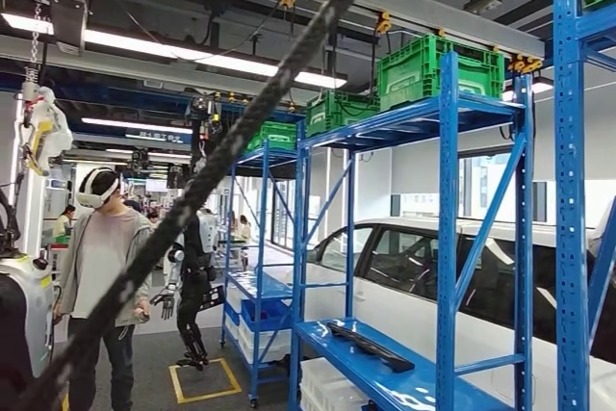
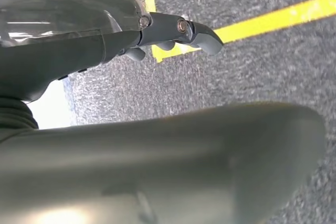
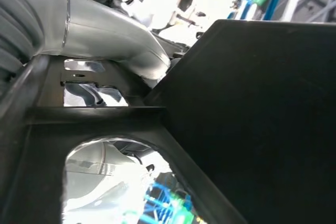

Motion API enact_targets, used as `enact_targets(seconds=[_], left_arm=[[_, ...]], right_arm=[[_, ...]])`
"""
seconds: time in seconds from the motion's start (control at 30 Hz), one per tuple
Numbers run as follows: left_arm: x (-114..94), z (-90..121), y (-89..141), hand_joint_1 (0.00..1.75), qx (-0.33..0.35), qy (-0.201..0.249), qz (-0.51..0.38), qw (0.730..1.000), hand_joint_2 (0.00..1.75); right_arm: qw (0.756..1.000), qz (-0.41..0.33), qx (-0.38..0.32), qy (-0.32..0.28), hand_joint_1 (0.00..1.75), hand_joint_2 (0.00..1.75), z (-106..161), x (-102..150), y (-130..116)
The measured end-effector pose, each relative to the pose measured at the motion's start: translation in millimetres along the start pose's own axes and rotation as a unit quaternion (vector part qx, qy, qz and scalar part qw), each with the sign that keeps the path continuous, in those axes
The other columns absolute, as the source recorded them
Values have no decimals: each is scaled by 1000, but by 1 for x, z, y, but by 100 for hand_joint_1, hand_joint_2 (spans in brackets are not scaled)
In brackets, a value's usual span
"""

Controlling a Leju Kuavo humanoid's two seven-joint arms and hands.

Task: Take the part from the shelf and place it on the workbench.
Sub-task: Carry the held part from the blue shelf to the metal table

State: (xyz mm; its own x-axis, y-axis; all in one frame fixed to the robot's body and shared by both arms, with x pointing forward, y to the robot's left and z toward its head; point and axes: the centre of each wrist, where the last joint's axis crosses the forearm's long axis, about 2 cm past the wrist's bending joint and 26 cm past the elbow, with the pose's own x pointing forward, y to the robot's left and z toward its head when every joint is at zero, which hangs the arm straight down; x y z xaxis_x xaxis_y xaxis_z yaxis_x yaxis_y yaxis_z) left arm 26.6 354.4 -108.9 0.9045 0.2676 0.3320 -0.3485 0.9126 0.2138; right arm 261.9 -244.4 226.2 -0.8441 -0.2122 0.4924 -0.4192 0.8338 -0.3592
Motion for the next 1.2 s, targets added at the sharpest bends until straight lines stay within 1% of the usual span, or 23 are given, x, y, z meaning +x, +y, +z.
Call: enact_targets(seconds=[0.3,0.47,0.6,1.0,1.2], left_arm=[[1,0,-2,0,2,-1,12,1000,175],[-4,1,0,0,1,4,1,1000,175],[0,0,0,0,0,-1,-2,1000,175],[-1,1,-2,0,-6,6,-18,1000,175],[1,0,-3,0,-8,3,-25,1000,175]], right_arm=[[1000,-8,-6,4,175,175,7,1,4],[1000,-8,-11,0,175,175,5,2,5],[1000,-10,-13,0,175,175,6,3,7],[1000,-19,3,-2,175,175,-1,-1,9],[1000,-20,5,6,175,175,2,-3,8]])
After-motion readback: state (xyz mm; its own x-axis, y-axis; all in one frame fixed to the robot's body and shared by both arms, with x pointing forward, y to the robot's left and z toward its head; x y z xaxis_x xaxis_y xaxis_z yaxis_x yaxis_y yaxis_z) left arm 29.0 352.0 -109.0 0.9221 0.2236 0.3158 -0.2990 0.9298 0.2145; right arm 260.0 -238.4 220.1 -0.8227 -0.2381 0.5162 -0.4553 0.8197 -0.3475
